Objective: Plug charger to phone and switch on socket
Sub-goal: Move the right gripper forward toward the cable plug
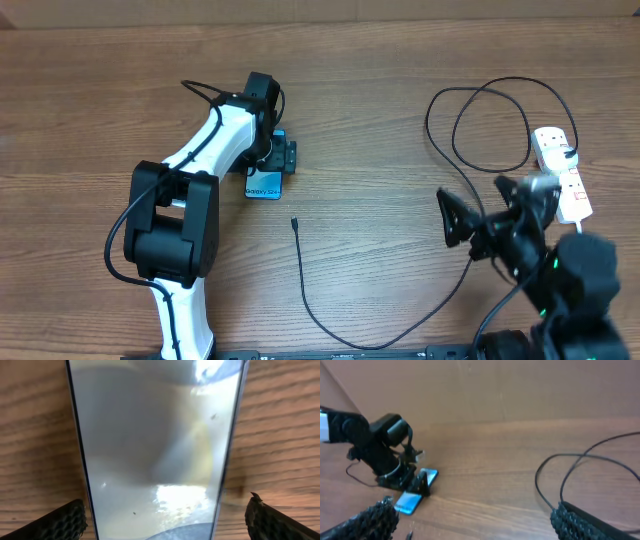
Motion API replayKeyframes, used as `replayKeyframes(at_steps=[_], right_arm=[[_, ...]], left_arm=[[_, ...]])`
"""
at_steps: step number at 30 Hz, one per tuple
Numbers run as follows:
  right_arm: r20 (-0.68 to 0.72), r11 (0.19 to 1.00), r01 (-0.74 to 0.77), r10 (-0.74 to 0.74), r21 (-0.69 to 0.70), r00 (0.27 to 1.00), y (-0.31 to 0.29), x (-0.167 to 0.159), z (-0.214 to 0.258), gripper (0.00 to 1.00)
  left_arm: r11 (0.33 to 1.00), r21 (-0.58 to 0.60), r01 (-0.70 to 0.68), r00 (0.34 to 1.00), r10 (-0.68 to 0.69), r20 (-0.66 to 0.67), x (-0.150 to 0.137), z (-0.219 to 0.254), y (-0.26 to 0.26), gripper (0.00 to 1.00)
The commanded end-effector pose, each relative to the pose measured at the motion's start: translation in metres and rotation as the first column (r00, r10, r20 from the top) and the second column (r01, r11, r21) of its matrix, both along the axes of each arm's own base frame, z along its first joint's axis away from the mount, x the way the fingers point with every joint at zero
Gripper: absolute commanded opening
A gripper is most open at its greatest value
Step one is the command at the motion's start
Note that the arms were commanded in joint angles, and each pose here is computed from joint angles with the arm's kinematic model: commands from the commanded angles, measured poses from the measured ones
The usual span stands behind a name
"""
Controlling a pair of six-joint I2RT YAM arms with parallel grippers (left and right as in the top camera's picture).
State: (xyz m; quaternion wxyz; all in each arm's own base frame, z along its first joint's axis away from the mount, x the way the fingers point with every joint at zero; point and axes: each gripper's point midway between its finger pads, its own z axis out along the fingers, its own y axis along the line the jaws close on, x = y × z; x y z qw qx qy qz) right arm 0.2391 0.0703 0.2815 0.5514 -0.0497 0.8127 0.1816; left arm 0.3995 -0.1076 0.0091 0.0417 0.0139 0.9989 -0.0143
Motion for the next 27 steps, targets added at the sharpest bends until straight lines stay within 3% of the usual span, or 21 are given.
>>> replayKeyframes(at_steps=[1, 8, 14, 21, 27], right_arm=[[-0.032, 0.999, -0.030, 0.030, -0.016, 0.999, 0.005, 0.009, 0.020, 1.00], [-0.212, 0.988, -0.147, 0.153, 0.041, 0.965, 0.029, 0.025, 0.011, 1.00], [-0.312, 0.949, -0.271, 0.310, 0.163, 0.898, 0.056, 0.019, -0.007, 1.00], [-0.418, 0.949, -0.255, 0.311, 0.185, 0.854, 0.057, 0.022, -0.032, 1.00], [-0.501, 0.951, -0.237, 0.305, 0.197, 0.810, 0.057, 0.024, -0.053, 1.00]], left_arm=[[1.000, -0.015, -0.023, 1.000, 0.023, 0.005, 0.008, -0.002, 0.000, 0.96], [0.998, -0.018, -0.066, 0.998, 0.066, 0.017, 0.016, -0.008, 0.012, 0.96], [0.993, -0.038, -0.113, 0.994, 0.112, -0.019, 0.017, -0.022, 0.024, 0.94], [0.996, -0.034, -0.086, 0.996, 0.086, -0.015, 0.020, -0.012, 0.017, 0.95], [0.990, 0.007, -0.142, 0.989, 0.142, -0.050, 0.013, -0.001, 0.019, 0.91]])
